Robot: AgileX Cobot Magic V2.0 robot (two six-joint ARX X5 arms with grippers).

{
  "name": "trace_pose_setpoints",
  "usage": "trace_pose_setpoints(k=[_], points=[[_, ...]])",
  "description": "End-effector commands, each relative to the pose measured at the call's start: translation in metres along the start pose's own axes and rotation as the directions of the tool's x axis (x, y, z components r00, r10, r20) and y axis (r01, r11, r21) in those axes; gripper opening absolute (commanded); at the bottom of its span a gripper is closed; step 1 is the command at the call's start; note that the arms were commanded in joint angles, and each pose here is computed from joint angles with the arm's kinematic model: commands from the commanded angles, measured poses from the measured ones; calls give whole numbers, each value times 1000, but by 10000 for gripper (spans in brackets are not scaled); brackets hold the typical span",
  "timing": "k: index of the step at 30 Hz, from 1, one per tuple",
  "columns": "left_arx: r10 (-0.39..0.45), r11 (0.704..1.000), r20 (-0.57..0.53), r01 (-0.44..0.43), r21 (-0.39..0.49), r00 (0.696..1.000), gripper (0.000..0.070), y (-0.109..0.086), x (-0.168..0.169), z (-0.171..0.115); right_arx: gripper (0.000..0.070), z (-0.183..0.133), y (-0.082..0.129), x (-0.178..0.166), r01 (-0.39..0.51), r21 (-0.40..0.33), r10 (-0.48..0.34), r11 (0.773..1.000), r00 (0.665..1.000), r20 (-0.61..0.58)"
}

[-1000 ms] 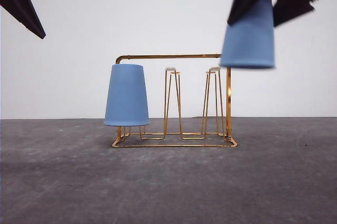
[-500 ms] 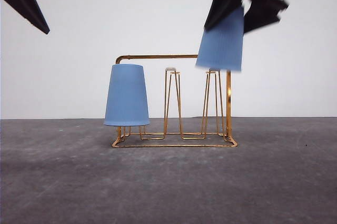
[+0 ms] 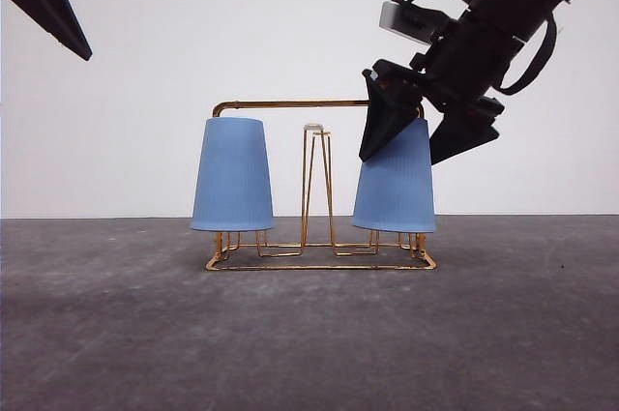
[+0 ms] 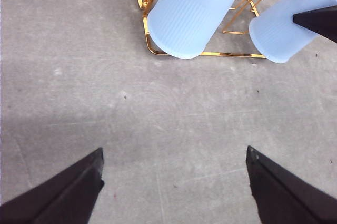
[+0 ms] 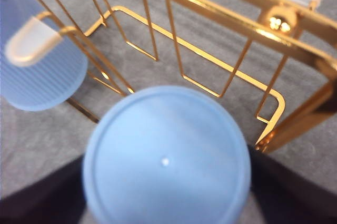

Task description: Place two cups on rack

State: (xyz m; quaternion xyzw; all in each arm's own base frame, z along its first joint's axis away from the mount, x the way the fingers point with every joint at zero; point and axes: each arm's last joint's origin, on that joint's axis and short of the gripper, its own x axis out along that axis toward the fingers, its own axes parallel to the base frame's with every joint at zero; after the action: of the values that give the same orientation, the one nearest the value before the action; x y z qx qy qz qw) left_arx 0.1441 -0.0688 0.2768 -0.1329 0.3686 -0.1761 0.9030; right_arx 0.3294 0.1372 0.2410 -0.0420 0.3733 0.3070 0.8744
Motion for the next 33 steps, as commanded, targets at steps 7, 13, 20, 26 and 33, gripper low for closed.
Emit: trace_pose_setpoints(k=[7, 13, 20, 26, 33], points=[[2, 998, -9, -2, 58, 1000, 498, -1, 0, 0, 639, 28, 14, -59, -2, 25, 4, 1000, 997, -80], [0, 997, -38, 3, 78, 999, 499, 0, 0, -2, 597, 11, 26, -94, -14, 68, 28, 998, 976, -216], [-8, 991, -63, 16, 132, 998, 499, 0, 0, -4, 578, -40, 37, -120, -12, 32, 15, 999, 996, -93], [-31, 986, -67, 42, 164, 997, 499, -1, 0, -4, 562, -95, 43, -130, -9, 60, 5, 998, 998, 68], [-31, 980, -66, 44, 194, 997, 499, -1, 0, -4, 561, -144, 44, -125, -32, 144, -1, 989, 975, 221]])
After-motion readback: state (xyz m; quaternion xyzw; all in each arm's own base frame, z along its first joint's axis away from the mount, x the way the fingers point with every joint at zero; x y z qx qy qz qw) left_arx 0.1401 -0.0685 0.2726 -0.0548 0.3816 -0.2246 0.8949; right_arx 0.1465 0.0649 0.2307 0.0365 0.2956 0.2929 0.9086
